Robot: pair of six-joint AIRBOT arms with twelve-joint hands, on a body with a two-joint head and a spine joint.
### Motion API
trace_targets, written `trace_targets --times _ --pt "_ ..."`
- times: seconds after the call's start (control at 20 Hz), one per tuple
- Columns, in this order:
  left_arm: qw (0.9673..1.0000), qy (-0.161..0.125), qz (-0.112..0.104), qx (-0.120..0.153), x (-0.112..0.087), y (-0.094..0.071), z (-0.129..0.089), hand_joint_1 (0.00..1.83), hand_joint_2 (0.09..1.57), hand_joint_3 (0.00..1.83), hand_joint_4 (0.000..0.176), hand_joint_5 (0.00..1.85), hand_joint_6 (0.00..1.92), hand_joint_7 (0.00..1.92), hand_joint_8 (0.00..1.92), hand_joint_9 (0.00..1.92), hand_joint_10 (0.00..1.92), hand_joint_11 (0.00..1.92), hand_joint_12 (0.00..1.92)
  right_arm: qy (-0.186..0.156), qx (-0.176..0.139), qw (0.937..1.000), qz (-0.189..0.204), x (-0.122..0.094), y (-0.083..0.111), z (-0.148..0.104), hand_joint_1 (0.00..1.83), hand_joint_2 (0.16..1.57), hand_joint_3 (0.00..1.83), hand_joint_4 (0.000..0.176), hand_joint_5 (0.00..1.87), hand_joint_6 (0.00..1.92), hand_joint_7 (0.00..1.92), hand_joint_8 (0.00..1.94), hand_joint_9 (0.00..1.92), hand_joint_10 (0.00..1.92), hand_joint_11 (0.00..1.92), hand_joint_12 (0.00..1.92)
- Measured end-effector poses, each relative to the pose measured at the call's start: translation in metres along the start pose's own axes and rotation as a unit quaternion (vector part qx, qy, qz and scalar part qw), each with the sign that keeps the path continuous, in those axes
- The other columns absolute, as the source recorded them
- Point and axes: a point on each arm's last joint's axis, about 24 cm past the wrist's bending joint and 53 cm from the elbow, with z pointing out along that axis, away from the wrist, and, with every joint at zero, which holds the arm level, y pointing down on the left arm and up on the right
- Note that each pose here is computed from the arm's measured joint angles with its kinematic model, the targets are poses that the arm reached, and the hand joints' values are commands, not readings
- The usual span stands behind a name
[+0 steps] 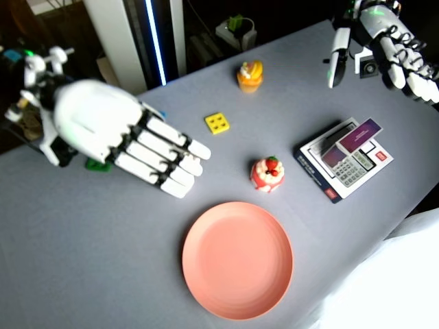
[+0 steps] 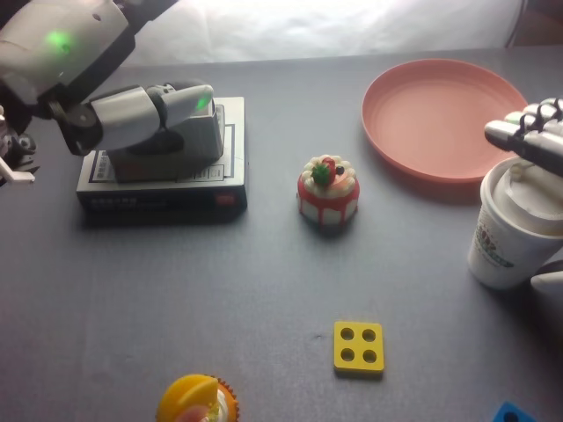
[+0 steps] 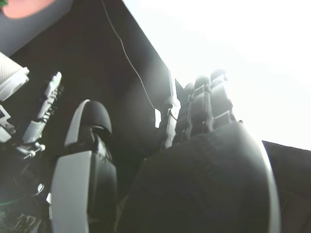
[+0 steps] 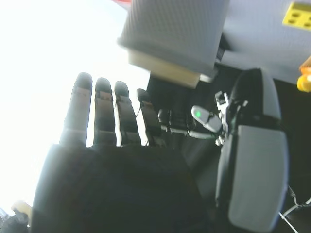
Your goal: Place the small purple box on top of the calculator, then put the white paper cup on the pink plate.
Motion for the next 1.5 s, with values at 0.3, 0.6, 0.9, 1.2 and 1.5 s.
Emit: trace_targets --times 0.3,0.6,0.9,1.2,1.5 --pt "1.0 0.001 -0.002 0.0 0.001 0.0 0.0 0.51 1.28 0.01 0.135 0.02 0.01 0.0 0.0 0.0 0.0 0.0 0.0 0.0 0.01 0.9998 0.014 0.004 -0.008 0.01 1.19 1.07 0.01 0.0 0.11 0.8 0.24 0.76 0.19 1.36 0.04 1.83" --pt "1.0 0.002 -0.007 -0.004 0.002 0.003 -0.003 0.51 1.31 0.01 0.133 0.01 0.0 0.0 0.0 0.0 0.0 0.0 0.0 -0.012 -0.006 0.9998 0.015 -0.003 0.003 0.01 1.28 1.11 0.02 0.0 0.21 1.36 0.34 1.42 0.29 1.8 0.05 1.92" --pt "0.9999 0.0 -0.01 -0.004 0.001 0.005 -0.007 0.59 1.31 0.0 0.117 0.03 0.0 0.0 0.0 0.0 0.0 0.0 0.33 -0.088 -0.04 0.9952 0.013 -0.057 0.021 0.015 1.3 1.13 0.02 0.0 0.1 1.52 0.18 1.43 0.25 1.72 0.19 1.92" --pt "0.9999 0.003 -0.014 -0.006 0.004 0.006 -0.009 0.62 1.29 0.0 0.095 0.04 0.0 0.0 0.0 0.0 0.0 0.0 0.82 -0.142 -0.025 0.987 0.071 -0.088 0.005 0.057 1.29 1.28 0.0 0.0 0.08 1.17 0.62 1.53 0.19 1.38 0.0 1.69" --pt "0.9998 0.005 -0.017 -0.008 0.005 0.008 -0.011 0.56 1.3 0.0 0.096 0.04 0.0 0.0 0.0 0.0 0.0 0.0 0.01 -0.122 0.028 0.9839 0.128 -0.079 -0.027 0.114 1.24 1.23 0.0 0.0 0.25 0.98 0.33 1.29 0.27 1.46 0.11 1.83"
